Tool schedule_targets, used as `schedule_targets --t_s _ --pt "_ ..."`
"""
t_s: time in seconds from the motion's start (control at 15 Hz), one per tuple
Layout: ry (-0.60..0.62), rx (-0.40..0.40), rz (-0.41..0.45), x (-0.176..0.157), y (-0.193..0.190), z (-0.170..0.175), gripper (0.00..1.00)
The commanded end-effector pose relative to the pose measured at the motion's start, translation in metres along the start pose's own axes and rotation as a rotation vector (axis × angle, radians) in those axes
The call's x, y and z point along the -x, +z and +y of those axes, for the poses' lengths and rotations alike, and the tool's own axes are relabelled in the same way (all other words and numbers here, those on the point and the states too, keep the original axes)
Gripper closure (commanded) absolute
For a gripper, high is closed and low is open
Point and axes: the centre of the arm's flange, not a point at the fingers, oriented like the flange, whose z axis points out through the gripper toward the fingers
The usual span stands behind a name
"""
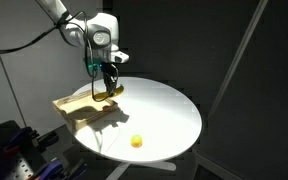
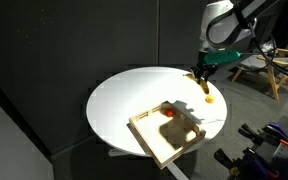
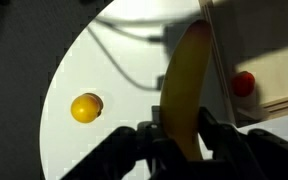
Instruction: Remove the banana from the wooden tray and put it on the table
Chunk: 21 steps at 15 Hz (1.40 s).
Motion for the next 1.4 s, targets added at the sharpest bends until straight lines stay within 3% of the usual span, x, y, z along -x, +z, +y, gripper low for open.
schedule_targets --t_s 0.0,0.2,0.27,0.93,1.33 --pt "0.0 0.0 0.0 0.0 0.0 0.0 0.6" --pt "0.0 0.0 0.0 0.0 0.0 0.0 0.6" --pt "-0.002 -0.003 0.006 0.0 -0.002 0.0 0.85" --pt "0.095 0.012 -0.017 -0.038 -0.024 0.01 0.85" --pt "0.129 0.02 -0.016 -0.06 -0.013 0.026 0.85"
